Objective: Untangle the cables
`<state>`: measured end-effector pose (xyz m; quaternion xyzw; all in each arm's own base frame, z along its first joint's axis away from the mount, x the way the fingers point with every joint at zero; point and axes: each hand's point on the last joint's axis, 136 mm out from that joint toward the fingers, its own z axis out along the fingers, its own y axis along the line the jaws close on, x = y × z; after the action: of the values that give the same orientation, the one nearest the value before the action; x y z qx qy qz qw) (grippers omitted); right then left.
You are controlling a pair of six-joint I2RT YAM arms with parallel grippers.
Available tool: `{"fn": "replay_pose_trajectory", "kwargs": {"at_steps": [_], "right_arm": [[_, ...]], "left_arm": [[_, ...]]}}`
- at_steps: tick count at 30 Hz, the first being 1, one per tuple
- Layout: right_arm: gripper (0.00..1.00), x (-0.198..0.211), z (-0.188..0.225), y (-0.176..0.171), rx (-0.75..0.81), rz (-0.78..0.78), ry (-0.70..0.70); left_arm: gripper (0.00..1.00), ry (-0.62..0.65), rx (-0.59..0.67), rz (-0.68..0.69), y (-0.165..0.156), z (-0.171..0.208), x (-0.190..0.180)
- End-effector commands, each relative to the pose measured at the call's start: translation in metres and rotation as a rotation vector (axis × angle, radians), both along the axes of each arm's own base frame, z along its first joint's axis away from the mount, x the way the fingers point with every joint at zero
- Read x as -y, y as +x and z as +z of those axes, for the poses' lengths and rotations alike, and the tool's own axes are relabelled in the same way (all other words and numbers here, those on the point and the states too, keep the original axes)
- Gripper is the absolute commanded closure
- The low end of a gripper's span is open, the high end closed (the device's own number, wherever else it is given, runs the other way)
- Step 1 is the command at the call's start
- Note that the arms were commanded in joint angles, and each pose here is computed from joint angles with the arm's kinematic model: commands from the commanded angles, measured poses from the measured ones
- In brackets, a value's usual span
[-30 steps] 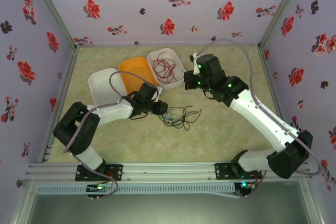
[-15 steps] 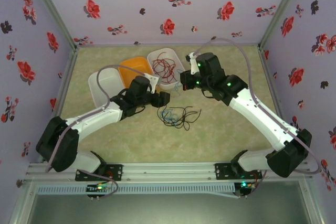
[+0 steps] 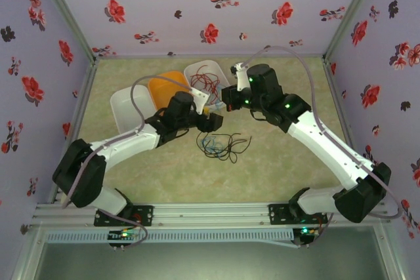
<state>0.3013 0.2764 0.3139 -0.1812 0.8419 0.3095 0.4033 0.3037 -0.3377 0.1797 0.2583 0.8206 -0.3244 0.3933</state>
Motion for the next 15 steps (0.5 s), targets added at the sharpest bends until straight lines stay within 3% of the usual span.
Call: {"fn": "replay_pose_trajectory", "kwargs": {"at_steps": [1, 8, 15], "right_arm": [[0.94, -0.006, 0.025, -0.005, 0.050, 0.029, 0.069], [0.94, -0.006, 0.031, -0.009, 0.060, 0.041, 0.092], [0.93, 0.013, 0.032, -0.009, 0.096, -0.030, 0.050]], "left_arm": [[0.31, -0.018, 0.044, -0.020, 0.005, 0.008, 0.009], [0.57, -0.062, 0.042, 0.051, 0.017, 0.006, 0.008], [0.92, -0.071, 0.027, 0.115, 0.024, 0.002, -0.004]]}}
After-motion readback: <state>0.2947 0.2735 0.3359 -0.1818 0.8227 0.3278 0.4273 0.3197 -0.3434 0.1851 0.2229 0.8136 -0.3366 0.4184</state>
